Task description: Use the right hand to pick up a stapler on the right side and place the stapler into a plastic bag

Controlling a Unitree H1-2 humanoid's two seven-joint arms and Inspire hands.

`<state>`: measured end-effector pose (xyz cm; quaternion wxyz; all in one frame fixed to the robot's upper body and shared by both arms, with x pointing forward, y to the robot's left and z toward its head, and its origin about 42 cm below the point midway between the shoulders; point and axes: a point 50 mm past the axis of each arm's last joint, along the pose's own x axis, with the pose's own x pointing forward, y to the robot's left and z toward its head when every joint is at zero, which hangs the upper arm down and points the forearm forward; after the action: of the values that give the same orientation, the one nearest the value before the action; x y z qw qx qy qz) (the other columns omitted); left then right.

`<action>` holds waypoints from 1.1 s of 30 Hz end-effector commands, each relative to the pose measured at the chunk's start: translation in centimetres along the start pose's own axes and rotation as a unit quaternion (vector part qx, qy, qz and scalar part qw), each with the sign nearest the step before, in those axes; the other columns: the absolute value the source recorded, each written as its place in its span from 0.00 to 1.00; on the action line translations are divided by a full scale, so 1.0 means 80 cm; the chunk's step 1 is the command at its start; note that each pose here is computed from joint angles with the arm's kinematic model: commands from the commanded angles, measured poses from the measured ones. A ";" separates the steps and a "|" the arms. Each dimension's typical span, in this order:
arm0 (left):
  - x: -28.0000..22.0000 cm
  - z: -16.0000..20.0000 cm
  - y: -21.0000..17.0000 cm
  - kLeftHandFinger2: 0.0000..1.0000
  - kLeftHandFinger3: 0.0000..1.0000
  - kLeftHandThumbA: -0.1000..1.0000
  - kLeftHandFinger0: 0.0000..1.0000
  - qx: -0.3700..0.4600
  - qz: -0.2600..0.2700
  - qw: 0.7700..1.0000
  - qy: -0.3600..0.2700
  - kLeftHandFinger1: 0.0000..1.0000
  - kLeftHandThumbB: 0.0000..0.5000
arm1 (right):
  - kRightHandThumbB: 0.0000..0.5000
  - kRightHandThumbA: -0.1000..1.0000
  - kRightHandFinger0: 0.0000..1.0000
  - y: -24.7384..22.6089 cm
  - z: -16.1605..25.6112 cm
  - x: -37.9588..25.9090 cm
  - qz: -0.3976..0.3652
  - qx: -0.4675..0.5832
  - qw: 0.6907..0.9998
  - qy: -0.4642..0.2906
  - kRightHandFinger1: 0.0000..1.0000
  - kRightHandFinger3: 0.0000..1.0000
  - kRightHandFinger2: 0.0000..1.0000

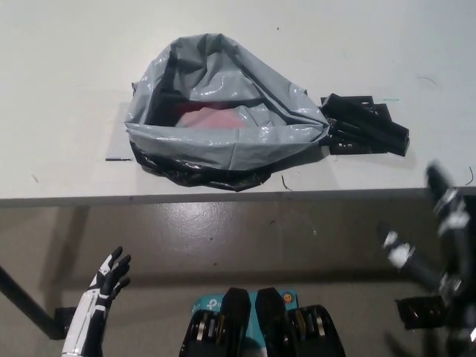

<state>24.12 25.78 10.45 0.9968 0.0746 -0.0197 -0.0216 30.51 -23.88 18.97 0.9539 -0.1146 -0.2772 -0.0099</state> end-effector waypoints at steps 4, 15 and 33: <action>-0.005 0.015 0.003 1.00 1.00 1.00 1.00 -0.002 -0.002 0.999 -0.039 1.00 0.09 | 0.69 0.87 1.00 -0.048 0.072 0.196 0.141 -0.147 0.979 -0.010 1.00 1.00 1.00; -0.005 0.019 0.004 1.00 1.00 1.00 1.00 0.011 0.001 0.999 -0.039 1.00 0.12 | 0.78 0.91 1.00 -0.029 0.005 0.350 0.275 -0.228 0.917 0.178 1.00 1.00 1.00; 0.000 0.027 0.006 1.00 1.00 1.00 1.00 0.020 -0.004 0.999 -0.050 1.00 0.05 | 0.87 0.97 1.00 -0.004 -0.074 0.361 0.289 -0.267 0.864 0.314 1.00 1.00 1.00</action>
<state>23.90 25.66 11.39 0.9958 0.0815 -0.0354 -0.0218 57.00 -24.52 26.96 0.8905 -0.4110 0.1102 0.1614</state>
